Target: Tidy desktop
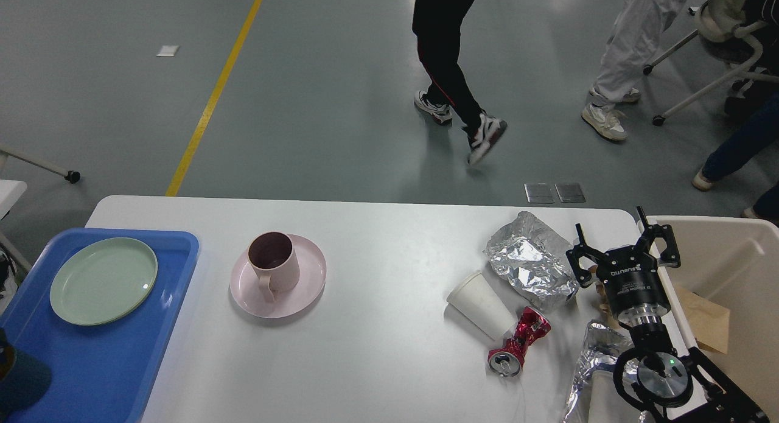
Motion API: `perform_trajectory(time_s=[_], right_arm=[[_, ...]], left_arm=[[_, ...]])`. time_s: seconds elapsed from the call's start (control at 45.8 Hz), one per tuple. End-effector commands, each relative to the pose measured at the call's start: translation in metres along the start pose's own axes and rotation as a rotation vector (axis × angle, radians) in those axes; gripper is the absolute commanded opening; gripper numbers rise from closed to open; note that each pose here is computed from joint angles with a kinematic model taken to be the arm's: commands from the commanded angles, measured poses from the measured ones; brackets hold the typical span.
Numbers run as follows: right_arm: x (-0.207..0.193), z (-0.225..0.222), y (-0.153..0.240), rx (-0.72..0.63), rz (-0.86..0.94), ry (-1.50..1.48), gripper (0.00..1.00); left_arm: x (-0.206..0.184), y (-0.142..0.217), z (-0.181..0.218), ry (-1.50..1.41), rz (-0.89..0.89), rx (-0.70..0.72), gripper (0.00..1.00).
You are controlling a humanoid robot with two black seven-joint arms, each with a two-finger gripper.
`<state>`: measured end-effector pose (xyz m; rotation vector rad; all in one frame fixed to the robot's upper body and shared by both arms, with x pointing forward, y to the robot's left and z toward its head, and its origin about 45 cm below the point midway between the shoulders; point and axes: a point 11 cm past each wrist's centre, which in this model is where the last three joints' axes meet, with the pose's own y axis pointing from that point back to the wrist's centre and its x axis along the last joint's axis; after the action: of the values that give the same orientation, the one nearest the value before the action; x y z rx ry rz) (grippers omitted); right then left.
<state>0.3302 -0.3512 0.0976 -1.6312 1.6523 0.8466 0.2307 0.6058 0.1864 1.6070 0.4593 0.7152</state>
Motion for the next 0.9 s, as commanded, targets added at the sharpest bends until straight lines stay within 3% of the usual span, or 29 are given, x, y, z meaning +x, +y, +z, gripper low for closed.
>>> perform_trajectory(time_s=[0.0, 0.262, 0.481, 0.721, 0.874], right_arm=[[0.0, 0.0, 0.0, 0.0, 0.0, -0.001, 1.0], [0.0, 0.0, 0.0, 0.0, 0.0, 0.001, 1.0], [0.0, 0.0, 0.0, 0.0, 0.0, 0.001, 1.0], [0.0, 0.0, 0.0, 0.0, 0.0, 0.001, 1.0], [0.0, 0.0, 0.0, 0.0, 0.0, -0.001, 1.0]], left_arm=[[0.009, 0.025, 0.001, -0.017, 0.005, 0.013, 0.96], [0.018, 0.086, 0.023, -0.085, -0.006, 0.032, 0.96], [0.016, 0.163, 0.097, -0.239, 0.029, -0.048, 0.96], [-0.046, 0.247, 0.216, -0.431, 0.04, -0.211, 0.96], [-0.092, 0.279, 0.279, -0.523, 0.041, -0.264, 0.96]])
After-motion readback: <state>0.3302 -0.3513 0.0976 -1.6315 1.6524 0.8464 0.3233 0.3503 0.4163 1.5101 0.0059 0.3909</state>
